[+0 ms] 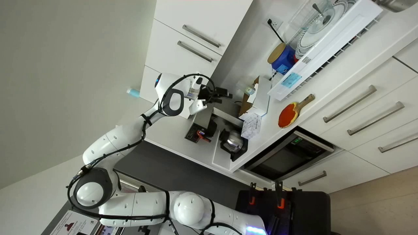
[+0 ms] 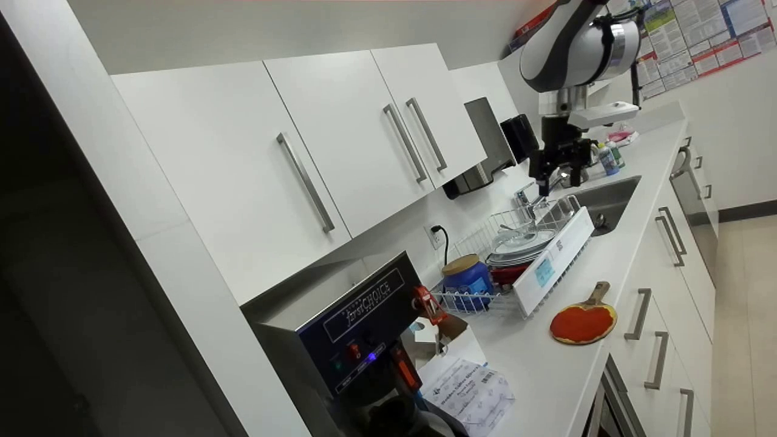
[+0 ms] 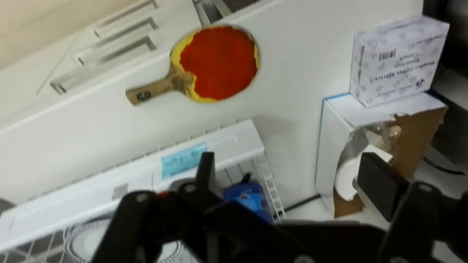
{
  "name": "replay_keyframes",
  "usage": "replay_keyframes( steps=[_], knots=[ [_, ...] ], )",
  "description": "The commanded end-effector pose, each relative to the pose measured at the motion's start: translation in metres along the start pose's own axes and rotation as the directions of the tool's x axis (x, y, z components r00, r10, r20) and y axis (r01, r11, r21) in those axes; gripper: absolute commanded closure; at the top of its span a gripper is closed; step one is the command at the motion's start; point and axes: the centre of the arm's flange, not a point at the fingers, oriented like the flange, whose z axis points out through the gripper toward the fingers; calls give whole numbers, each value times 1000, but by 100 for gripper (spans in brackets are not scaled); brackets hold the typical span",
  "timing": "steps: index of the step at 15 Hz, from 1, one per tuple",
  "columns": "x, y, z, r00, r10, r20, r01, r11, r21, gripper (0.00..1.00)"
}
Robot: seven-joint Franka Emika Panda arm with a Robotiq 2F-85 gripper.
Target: Open the cabinet door on the far right
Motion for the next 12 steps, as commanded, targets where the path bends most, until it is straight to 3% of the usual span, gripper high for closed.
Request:
replay_keyframes(
  steps=[1,5,6,8,12],
  knots=[
    [52,-17,-37,979,-122,-164,122,992,-7,0],
    [77,-44,-84,906,-223,-360,233,972,-15,0],
    [63,-38,-74,939,-192,-284,190,981,-34,0],
    [70,-46,-85,920,-211,-330,214,976,-28,0],
    [71,-46,-86,919,-211,-333,214,976,-27,0]
  ],
)
